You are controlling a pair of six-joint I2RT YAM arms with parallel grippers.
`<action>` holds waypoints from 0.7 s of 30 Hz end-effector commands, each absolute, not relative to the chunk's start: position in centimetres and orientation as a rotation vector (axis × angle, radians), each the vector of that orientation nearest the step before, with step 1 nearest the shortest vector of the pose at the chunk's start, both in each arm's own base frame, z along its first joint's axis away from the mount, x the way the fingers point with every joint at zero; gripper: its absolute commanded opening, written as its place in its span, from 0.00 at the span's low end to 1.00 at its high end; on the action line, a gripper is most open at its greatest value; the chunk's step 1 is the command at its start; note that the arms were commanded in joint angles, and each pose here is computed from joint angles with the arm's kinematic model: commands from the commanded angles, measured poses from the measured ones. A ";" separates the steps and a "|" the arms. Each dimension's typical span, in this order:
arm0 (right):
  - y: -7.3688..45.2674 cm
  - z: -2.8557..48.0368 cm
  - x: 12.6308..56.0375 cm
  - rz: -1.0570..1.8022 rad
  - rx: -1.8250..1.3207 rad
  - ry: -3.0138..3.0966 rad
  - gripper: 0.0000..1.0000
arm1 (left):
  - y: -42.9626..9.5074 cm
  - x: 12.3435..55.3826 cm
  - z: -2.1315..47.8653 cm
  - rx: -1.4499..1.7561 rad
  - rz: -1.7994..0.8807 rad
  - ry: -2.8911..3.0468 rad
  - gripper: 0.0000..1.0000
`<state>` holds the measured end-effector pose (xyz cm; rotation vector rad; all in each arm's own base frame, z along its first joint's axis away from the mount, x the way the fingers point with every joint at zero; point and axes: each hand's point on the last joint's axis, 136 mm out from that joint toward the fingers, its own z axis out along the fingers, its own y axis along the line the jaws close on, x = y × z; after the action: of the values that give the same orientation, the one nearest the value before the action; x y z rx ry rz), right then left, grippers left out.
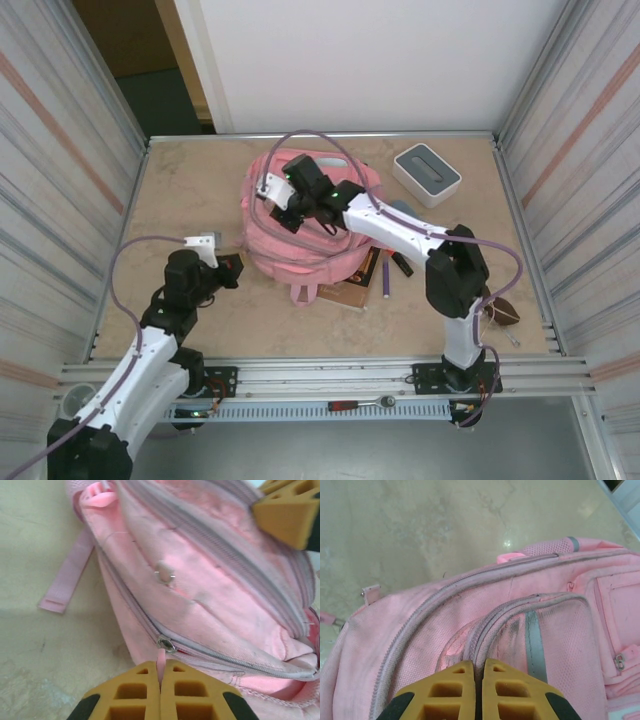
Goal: Pack the student bag
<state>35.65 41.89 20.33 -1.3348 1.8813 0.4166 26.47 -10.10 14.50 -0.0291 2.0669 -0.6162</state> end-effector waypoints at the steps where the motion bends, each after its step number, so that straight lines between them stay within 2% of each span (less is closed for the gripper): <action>1: 40.2 23.9 35.7 0.502 -1.280 1.836 0.00 | -8.1 27.1 14.9 -0.105 -0.558 2.027 0.00; 9: 38.6 24.8 34.6 0.614 -1.356 1.775 0.00 | -5.9 28.6 15.9 -0.180 -0.505 1.969 0.00; 15: 39.4 24.5 34.6 0.641 -1.362 1.790 0.00 | -8.8 29.2 18.0 -0.015 -0.644 1.893 0.00; 21: 42.2 23.5 35.7 0.609 -1.357 1.839 0.00 | -11.2 28.3 19.5 0.105 -0.673 1.859 0.00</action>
<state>35.37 41.10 22.42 -1.3591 1.8481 0.6247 27.90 -10.62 16.14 0.0324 1.9761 -0.6923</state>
